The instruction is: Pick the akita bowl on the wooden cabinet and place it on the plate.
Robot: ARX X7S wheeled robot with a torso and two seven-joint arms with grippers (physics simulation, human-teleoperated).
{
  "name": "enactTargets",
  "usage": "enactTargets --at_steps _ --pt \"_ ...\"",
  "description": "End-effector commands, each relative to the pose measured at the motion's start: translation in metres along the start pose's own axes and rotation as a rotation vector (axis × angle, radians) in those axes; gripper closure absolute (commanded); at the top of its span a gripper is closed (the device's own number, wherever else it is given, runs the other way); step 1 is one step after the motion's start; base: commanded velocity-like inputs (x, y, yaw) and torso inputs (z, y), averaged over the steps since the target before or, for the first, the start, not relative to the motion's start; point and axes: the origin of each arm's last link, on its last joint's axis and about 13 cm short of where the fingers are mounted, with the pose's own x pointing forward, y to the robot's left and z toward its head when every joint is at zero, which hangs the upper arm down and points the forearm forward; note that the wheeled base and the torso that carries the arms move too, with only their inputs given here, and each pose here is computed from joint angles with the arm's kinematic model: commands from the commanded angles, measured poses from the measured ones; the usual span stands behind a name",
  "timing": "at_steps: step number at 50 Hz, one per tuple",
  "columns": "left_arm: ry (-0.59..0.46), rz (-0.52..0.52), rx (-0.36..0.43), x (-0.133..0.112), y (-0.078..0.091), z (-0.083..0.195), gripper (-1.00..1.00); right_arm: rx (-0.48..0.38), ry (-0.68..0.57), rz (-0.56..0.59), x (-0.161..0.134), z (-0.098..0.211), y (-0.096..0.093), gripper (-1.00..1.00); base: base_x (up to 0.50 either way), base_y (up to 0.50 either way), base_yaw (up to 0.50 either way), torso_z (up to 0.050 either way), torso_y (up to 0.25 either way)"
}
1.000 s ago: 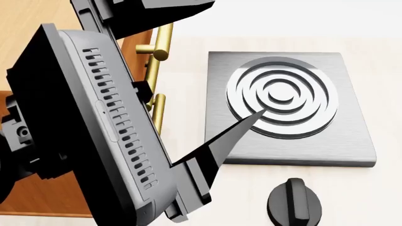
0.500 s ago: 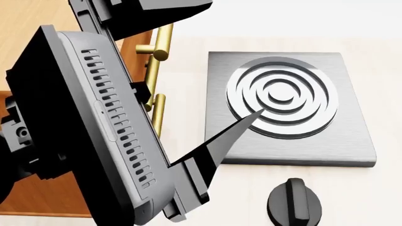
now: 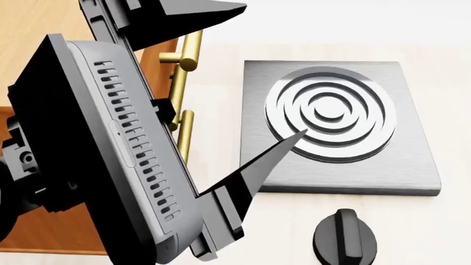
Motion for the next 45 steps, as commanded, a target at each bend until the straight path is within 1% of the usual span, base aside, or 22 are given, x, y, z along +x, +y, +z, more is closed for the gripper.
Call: enactTargets --at_steps 1,7,11,22,26,45 --pt "0.000 -0.001 -0.004 0.000 -0.001 -0.001 -1.00 -0.011 -0.005 -0.018 0.005 -0.006 -0.009 1.00 0.00 0.00 0.00 0.000 0.000" --pt "0.000 0.001 -0.004 0.000 -0.001 -0.001 -1.00 -0.018 -0.004 -0.039 0.007 -0.009 -0.014 1.00 0.00 0.00 0.00 0.000 0.000" --pt "0.001 0.000 -0.006 0.000 -0.001 -0.002 -1.00 -0.043 -0.006 -0.042 0.009 -0.013 -0.015 1.00 0.00 0.00 0.00 0.000 0.000" --pt "0.000 0.000 -0.006 0.001 -0.001 -0.002 -1.00 -0.047 -0.001 -0.061 0.013 -0.017 -0.020 1.00 0.00 0.00 0.00 0.000 0.000" --pt "0.001 -0.001 -0.007 0.001 -0.001 -0.003 -1.00 -0.066 0.004 -0.077 0.015 -0.023 -0.023 1.00 0.00 0.00 0.00 0.000 0.000" --pt "0.002 0.001 -0.009 0.001 -0.001 -0.004 -1.00 -0.061 0.009 -0.122 0.017 -0.027 -0.038 1.00 0.00 0.00 0.00 0.001 0.001"
